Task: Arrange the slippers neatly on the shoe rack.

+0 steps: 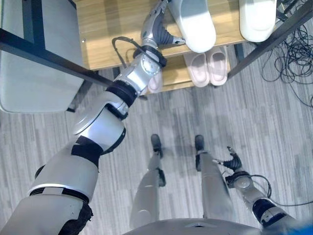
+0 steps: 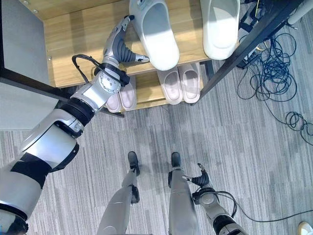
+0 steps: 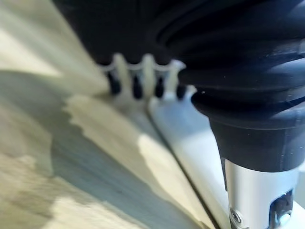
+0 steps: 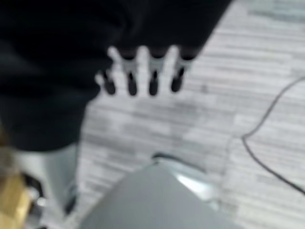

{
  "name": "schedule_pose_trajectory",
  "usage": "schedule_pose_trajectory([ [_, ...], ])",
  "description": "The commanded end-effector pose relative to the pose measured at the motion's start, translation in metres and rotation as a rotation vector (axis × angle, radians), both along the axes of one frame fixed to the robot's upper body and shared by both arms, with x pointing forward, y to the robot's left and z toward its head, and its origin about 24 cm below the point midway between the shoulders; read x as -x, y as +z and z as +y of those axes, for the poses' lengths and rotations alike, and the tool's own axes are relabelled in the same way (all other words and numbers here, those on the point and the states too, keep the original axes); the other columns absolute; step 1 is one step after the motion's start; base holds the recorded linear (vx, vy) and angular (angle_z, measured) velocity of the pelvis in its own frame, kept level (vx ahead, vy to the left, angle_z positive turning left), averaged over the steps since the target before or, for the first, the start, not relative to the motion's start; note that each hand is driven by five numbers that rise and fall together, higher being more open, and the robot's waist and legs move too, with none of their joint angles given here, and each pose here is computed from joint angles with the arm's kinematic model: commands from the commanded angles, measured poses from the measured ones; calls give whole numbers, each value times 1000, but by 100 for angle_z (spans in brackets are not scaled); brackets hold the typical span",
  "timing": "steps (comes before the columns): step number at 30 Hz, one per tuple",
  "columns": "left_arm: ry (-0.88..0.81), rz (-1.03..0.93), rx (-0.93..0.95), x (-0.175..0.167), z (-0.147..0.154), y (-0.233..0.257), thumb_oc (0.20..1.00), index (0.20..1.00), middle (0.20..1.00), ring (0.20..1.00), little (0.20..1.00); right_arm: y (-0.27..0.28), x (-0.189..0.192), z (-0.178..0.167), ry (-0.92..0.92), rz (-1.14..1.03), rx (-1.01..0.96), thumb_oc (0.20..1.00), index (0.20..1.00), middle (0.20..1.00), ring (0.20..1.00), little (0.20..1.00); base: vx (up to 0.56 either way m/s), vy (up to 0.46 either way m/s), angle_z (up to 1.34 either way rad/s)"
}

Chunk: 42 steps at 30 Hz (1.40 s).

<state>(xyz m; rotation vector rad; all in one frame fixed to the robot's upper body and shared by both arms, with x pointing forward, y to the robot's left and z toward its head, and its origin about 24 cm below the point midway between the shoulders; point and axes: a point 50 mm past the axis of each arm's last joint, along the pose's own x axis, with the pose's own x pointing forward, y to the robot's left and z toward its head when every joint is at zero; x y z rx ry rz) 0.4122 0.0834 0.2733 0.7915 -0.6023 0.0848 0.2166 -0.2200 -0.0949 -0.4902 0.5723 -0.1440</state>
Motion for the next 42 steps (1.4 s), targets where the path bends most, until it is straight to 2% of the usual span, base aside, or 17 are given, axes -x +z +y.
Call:
schedule_pose_trajectory([
  [1, -130, -184, -18, 17, -30, 72, 1000, 1000, 1000, 1000, 1000, 14, -23, -7, -19, -54, 33, 1000, 1000, 1000, 1000, 1000, 0, 0, 0],
  [16, -202, -218, -70, 27, -61, 81, 1000, 1000, 1000, 1000, 1000, 14, -21, -16, -26, -41, 51, 1000, 1000, 1000, 1000, 1000, 0, 0, 0],
  [25, -173, -242, -52, 29, -61, 99, 1000, 1000, 1000, 1000, 1000, 18, -28, -18, -21, -44, 59, 1000, 1000, 1000, 1000, 1000, 5, -5, -1],
  [28, -111, -245, -57, 25, -52, 102, 1000, 1000, 1000, 1000, 1000, 18, -29, -17, -22, -44, 56, 1000, 1000, 1000, 1000, 1000, 15, 3, -5],
  [31, 40, -279, -62, 21, -20, 122, 1000, 1000, 1000, 1000, 1000, 17, -27, -18, -21, -40, 50, 1000, 1000, 1000, 1000, 1000, 4, -9, -12],
  [32, 132, -294, -102, 19, -1, 130, 1000, 1000, 1000, 1000, 1000, 17, -26, -20, -16, -33, 46, 1000, 1000, 1000, 1000, 1000, 0, -16, -12],
  [34, 209, -284, -96, 16, 27, 128, 1000, 1000, 1000, 1000, 1000, 12, -21, -20, -12, -9, 34, 1000, 1000, 1000, 1000, 1000, 12, -16, -7],
  [39, 216, -235, -37, 9, 46, 107, 1000, 1000, 1000, 1000, 1000, 2, -8, -18, -8, 37, 23, 1000, 1000, 1000, 1000, 1000, 8, -14, 0],
  [42, 152, -200, 9, 5, 39, 83, 1000, 1000, 1000, 1000, 1000, -3, -1, -17, -16, 63, 18, 1000, 1000, 1000, 1000, 1000, -8, -40, 9],
])
